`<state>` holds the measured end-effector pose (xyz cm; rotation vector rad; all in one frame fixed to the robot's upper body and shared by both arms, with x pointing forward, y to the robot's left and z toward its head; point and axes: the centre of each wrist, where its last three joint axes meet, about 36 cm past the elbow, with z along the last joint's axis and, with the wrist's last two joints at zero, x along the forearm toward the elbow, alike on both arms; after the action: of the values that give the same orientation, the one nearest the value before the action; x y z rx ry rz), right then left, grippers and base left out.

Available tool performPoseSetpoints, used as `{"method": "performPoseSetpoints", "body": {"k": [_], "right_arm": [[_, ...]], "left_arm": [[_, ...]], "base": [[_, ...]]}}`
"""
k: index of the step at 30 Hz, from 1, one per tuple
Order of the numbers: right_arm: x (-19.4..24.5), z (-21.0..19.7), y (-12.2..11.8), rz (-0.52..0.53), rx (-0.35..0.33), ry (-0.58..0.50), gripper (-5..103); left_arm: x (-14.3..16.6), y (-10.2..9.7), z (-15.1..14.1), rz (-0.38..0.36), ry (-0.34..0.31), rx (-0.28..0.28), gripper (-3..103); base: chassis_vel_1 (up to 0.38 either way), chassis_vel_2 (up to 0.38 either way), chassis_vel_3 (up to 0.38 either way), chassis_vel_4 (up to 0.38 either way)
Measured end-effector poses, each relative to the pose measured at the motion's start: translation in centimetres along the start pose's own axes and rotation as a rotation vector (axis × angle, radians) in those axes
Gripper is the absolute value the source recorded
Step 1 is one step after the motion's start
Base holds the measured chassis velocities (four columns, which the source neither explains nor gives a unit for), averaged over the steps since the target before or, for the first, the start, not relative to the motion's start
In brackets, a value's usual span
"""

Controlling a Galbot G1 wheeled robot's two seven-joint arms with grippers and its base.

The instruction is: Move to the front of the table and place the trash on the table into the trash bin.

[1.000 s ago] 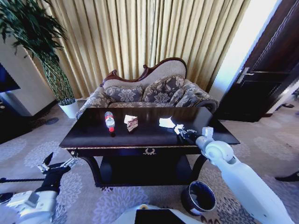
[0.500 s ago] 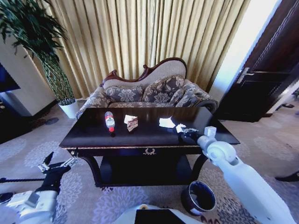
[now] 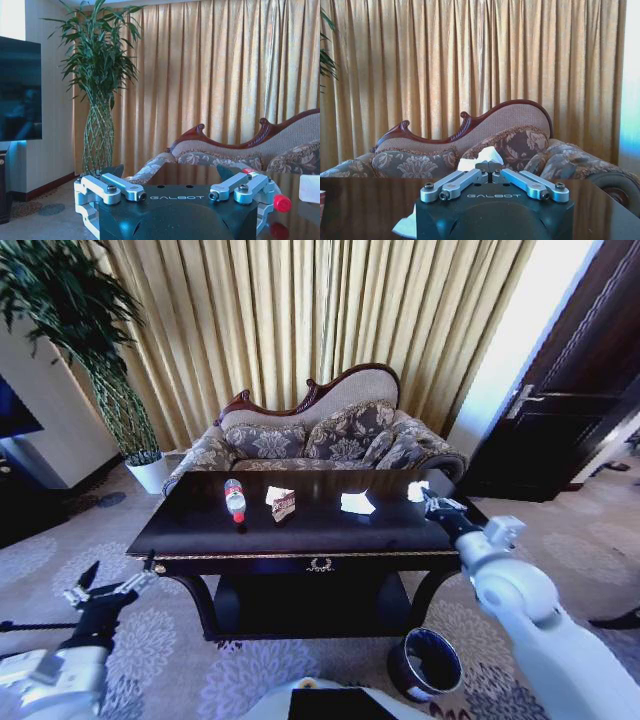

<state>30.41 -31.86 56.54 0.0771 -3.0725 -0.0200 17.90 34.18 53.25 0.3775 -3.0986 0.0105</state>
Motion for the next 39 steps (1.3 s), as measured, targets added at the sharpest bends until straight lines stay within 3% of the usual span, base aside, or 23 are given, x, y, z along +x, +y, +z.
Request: {"method": "performPoseSetpoints", "body": {"k": [10, 30, 35, 39], "right_arm": [[4.0, 0.0, 0.8, 0.054, -0.012, 0.025, 0], [4.7, 0.5, 1.5, 0.068, -0.041, 0.038, 0], [4.7, 0.7, 1.6, 0.07, -0.037, 0.038, 0], [4.4, 1.2, 1.8, 0.078, -0.018, 0.033, 0]], "left_arm": [[-0.4, -0.4, 0.0, 0.039, -0.001, 0.011, 100], [-0.4, -0.1, -0.2, 0.048, -0.01, -0.008, 100], [-0.6, 0.6, -0.8, 0.043, -0.019, -0.026, 100], [-1.6, 2.0, -2.9, 0.034, -0.013, -0.031, 100]], "base": [[0.0, 0.0, 0.0, 0.0], [0.034, -0.042, -0.031, 0.041], [0.087, -0.095, -0.084, 0.093], [0.107, -0.087, -0.09, 0.101]]}}
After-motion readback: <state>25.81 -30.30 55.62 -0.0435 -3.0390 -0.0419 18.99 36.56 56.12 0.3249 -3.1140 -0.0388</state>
